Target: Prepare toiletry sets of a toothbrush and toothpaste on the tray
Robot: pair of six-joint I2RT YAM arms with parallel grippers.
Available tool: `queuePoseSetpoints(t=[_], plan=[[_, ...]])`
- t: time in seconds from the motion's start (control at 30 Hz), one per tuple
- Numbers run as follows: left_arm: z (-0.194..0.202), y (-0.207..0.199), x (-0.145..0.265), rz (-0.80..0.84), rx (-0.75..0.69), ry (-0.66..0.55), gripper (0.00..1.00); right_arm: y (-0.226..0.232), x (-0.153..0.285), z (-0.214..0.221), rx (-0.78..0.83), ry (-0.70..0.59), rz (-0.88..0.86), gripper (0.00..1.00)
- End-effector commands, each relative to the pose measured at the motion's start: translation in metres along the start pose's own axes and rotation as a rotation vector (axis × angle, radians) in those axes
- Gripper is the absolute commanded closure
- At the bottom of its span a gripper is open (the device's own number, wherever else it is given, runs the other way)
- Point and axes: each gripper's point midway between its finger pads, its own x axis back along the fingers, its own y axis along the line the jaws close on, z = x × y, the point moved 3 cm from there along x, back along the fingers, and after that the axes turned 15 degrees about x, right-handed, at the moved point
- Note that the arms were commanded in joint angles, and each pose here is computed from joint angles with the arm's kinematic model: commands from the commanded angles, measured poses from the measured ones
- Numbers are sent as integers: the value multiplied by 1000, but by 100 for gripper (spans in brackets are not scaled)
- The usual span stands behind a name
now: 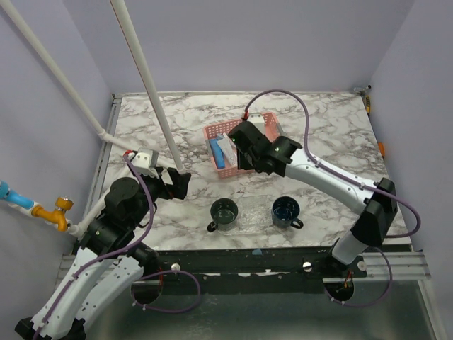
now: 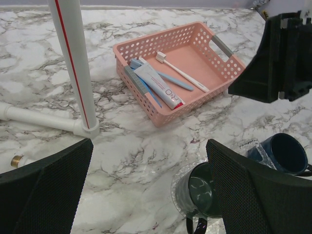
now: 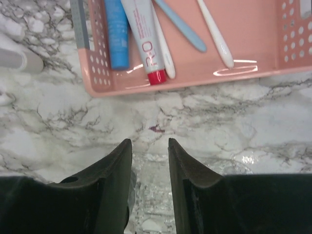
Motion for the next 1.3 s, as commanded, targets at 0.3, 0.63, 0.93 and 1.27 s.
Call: queuePoseSetpoints(t=[0.3,0.63,0.93,1.27], plan=[[-2,-2,-2,13,-20,-6,1,-7,-78,-55,69,3,-127,56],[0,-4,-5,36,-36,1,1,-4,-143,-38,95,101,-152,44],[4,-5,-10,42,-46,27,1,2,-181,-16,111,183,-172,38],[6,-7,-11,52,-46,41,1,7,-207,-6,123,221,-174,35]])
